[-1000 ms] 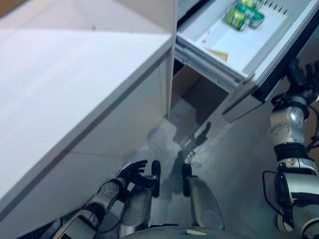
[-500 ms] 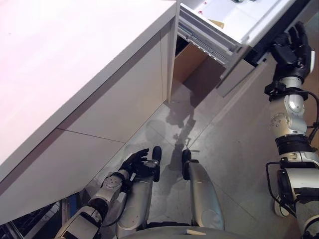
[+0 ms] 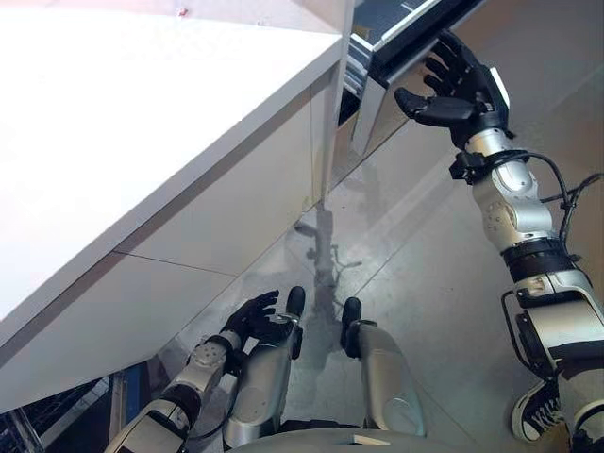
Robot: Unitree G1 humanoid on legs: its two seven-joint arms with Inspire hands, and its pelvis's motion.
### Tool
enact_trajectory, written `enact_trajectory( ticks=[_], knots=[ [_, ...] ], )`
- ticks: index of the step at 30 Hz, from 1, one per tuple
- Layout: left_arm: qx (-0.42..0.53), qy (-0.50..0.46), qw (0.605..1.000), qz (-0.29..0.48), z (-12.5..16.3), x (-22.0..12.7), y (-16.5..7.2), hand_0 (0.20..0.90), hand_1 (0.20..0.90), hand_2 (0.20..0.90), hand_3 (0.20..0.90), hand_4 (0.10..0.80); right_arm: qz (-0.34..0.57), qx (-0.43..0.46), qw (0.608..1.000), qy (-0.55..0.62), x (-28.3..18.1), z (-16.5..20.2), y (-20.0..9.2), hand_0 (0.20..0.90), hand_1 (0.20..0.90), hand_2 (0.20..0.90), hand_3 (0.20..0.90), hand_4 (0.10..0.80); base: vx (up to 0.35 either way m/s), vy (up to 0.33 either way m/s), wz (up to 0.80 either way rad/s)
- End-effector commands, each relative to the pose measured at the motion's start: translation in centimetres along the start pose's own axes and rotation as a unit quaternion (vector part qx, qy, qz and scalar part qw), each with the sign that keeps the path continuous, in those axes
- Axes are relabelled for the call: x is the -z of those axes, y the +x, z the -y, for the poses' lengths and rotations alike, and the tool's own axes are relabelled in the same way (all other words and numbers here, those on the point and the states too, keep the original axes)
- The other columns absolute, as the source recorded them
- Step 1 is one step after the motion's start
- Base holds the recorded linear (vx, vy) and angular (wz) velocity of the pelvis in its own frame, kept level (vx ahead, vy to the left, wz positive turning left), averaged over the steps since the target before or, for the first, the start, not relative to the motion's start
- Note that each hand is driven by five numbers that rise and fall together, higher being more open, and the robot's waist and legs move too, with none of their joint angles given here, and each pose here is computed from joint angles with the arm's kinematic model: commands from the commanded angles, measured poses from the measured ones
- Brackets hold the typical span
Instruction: Put drinks into fridge and close the fridge
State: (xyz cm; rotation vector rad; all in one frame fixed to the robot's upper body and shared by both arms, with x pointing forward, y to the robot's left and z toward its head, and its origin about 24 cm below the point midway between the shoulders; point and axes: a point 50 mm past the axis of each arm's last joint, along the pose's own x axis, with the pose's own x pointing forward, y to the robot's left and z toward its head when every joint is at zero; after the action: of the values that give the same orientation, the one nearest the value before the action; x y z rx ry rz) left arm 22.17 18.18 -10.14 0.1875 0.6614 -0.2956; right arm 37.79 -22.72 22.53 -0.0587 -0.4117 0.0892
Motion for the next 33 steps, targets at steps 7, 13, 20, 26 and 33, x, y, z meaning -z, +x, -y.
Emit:
enact_trajectory(
  ticks=[7,13,20,26,33],
  knots=[
    [-0.004,0.026,0.996,-0.091,-0.7,6.0,-3.2,0.900,0.900,0.900,0.900,0.800,0.151,0.077,0.985,0.038,-4.5,-0.2,0.1,0.900,0.900,0.900,0.900,0.800,0.035,-0.021,0.10],
    [-0.013,0.008,0.994,-0.109,-0.5,7.2,-3.7,0.900,0.900,0.900,0.900,0.800,0.117,0.130,0.984,0.035,-0.9,0.5,-2.7,0.900,0.900,0.900,0.900,0.800,0.007,-0.038,-0.08],
    [-0.010,-0.023,0.991,-0.130,0.6,8.4,-4.1,0.900,0.900,0.900,0.900,0.800,0.011,0.153,0.987,0.056,5.5,-0.1,-7.4,0.900,0.900,0.900,0.900,0.800,0.005,-0.049,-0.12],
    [-0.007,-0.096,0.985,-0.142,1.9,9.3,-4.3,0.900,0.900,0.900,0.900,0.800,-0.154,0.125,0.974,0.109,13.0,-0.6,-13.0,0.900,0.900,0.900,0.900,0.800,-0.032,-0.057,-0.05],
    [-0.014,-0.170,0.972,-0.160,2.4,10.5,-4.8,0.900,0.900,0.900,0.900,0.800,-0.360,0.124,0.915,0.136,20.4,-2.2,-22.3,0.900,0.900,0.900,0.900,0.800,-0.027,-0.040,0.05]
  ],
)
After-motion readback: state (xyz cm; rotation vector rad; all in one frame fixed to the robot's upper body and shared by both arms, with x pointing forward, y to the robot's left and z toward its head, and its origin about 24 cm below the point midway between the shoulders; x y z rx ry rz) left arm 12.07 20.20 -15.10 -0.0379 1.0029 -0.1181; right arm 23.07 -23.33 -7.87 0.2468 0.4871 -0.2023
